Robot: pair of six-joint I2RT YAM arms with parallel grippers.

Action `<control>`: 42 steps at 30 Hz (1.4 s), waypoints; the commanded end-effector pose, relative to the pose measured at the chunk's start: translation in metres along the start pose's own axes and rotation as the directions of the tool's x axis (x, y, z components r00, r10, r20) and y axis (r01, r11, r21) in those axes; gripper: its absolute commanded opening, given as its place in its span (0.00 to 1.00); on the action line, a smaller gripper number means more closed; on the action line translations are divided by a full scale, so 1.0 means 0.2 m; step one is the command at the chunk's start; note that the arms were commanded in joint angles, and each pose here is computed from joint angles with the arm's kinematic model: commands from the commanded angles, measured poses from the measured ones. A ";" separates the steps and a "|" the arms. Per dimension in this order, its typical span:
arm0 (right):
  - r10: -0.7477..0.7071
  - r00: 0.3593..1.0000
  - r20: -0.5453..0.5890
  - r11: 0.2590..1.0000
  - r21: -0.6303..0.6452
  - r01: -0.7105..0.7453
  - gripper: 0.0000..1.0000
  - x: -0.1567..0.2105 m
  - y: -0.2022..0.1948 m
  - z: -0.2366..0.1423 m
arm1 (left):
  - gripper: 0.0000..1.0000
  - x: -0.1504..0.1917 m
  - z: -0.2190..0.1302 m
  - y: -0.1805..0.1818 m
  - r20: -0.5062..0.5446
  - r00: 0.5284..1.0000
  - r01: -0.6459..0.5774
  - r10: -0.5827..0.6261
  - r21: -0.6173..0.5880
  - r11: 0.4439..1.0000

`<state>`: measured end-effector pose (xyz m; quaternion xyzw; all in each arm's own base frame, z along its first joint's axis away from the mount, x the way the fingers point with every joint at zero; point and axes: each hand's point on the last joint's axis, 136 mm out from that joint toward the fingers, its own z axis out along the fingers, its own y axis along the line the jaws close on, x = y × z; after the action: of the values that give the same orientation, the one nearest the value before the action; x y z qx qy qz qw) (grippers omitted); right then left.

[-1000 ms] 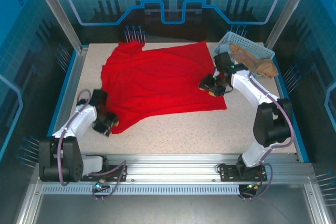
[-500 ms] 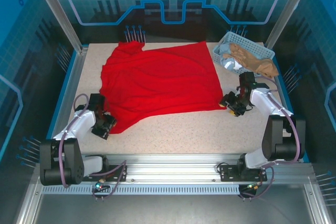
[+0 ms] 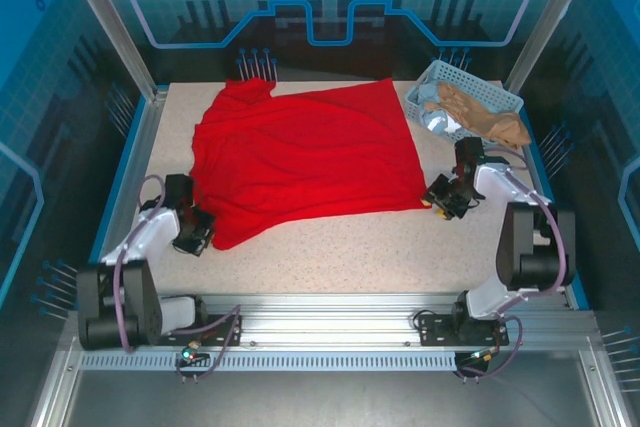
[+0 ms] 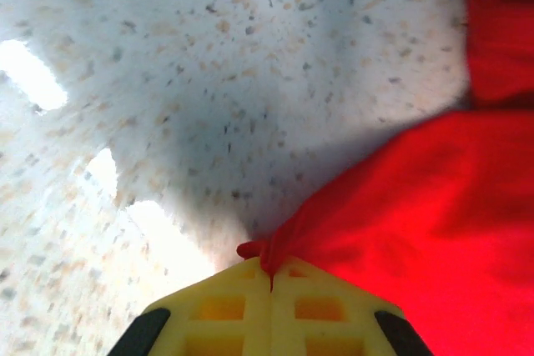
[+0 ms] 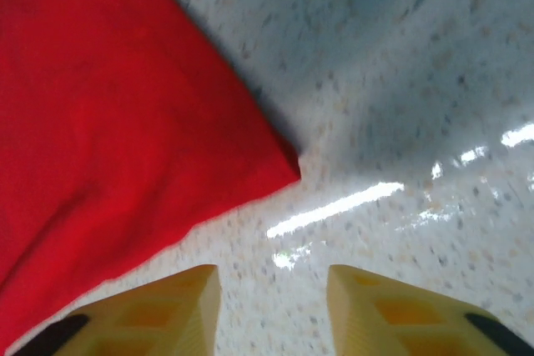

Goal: Fold and stack the t-shirts

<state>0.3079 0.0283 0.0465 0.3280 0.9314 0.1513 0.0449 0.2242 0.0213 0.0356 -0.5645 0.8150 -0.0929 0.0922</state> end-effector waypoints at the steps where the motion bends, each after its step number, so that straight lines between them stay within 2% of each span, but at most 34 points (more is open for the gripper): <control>1: 0.058 0.998 0.018 0.998 0.008 -0.058 0.35 -0.10 0.03 0.04 | 0.00 0.02 -0.09 0.06 0.017 0.998 0.056 -0.056 -0.003 0.998; 12: 0.120 0.992 -0.030 0.990 0.077 -0.117 0.34 -0.08 -0.01 0.17 | 0.00 0.07 -0.12 0.07 -0.010 0.997 0.078 -0.078 0.016 0.997; 20: 0.061 0.998 0.010 0.995 0.084 -0.062 0.00 -0.15 0.08 0.20 | 0.00 0.09 -0.22 0.06 -0.004 0.988 0.152 -0.152 0.035 0.988; 24: 0.048 0.998 0.032 0.996 0.079 -0.050 0.00 -0.13 0.09 0.13 | 0.00 0.18 -0.27 0.17 -0.027 0.962 0.272 -0.272 0.006 0.962; 31: 0.009 1.000 0.018 0.989 0.148 -0.012 0.00 0.04 0.01 -0.03 | 0.00 0.37 -0.31 0.43 -0.058 0.901 0.428 -0.430 -0.043 0.903; 36: -0.004 0.999 -0.051 0.987 0.160 0.012 0.00 0.16 -0.06 -0.01 | 0.00 0.50 -0.22 0.45 -0.167 0.886 0.431 -0.432 -0.045 0.901; 42: -0.017 0.996 -0.090 0.981 0.193 0.034 0.00 0.24 -0.13 -0.01 | 0.00 0.52 -0.19 0.38 -0.205 0.899 0.390 -0.387 -0.023 0.920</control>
<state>0.2724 0.0363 0.0387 0.3286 0.9408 0.0836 -0.0045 0.1310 -0.0372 0.0611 -0.6873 0.6978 -0.1943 0.0544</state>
